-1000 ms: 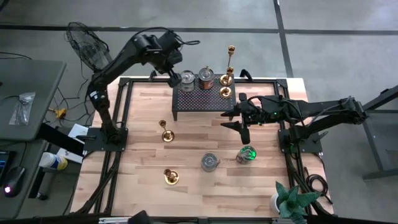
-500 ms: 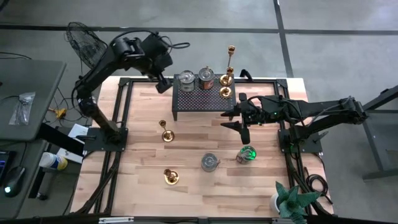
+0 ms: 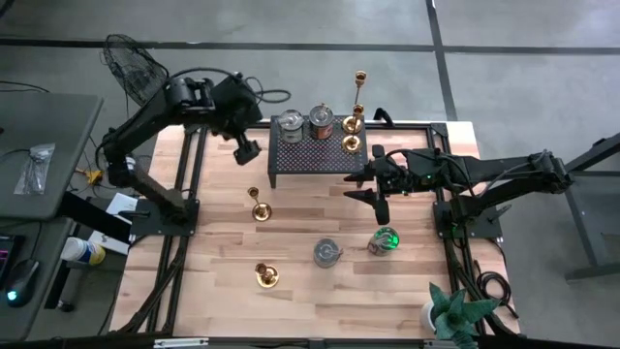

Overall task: Pick & Place candle stick holders
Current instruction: Put the golden candle holder on the shelf

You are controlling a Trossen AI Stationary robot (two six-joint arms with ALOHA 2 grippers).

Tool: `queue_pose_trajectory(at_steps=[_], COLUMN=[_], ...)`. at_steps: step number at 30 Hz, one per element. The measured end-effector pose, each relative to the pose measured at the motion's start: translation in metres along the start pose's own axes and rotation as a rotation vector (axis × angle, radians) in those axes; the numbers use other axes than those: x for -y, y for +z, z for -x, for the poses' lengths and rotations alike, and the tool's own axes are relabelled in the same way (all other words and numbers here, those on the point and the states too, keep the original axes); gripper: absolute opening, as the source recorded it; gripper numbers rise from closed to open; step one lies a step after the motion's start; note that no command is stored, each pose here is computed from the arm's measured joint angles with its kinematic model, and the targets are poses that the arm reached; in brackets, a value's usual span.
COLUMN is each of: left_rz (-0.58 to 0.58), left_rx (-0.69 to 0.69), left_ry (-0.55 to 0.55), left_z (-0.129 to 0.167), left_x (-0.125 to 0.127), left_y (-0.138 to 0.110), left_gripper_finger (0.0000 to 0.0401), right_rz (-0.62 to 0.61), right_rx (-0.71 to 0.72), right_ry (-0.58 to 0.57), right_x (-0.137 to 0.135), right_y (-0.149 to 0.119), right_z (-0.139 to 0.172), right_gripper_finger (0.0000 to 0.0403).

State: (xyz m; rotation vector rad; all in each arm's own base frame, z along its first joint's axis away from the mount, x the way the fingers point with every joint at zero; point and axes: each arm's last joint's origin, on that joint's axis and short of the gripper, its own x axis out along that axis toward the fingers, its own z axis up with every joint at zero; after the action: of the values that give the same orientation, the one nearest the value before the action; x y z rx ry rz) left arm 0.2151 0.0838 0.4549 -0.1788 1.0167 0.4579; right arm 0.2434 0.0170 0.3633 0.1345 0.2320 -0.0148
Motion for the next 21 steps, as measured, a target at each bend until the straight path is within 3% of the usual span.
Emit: queue_pose_trajectory(at_steps=[11,21], left_rz=[0.031,0.114], left_rx=[0.173,0.199], left_ry=[-0.102,-0.245], left_z=[-0.007,-0.036], left_x=[0.013,0.024], left_y=[-0.086,-0.15], left_gripper_finger=[0.0399,0.0399], right_rz=[0.0,0.0], right_rx=[0.0,0.0], right_ry=[0.0,0.0], right_x=[0.0,0.0], right_y=[0.0,0.0], right_z=[0.0,0.0], right_gripper_finger=[0.0174,0.0174])
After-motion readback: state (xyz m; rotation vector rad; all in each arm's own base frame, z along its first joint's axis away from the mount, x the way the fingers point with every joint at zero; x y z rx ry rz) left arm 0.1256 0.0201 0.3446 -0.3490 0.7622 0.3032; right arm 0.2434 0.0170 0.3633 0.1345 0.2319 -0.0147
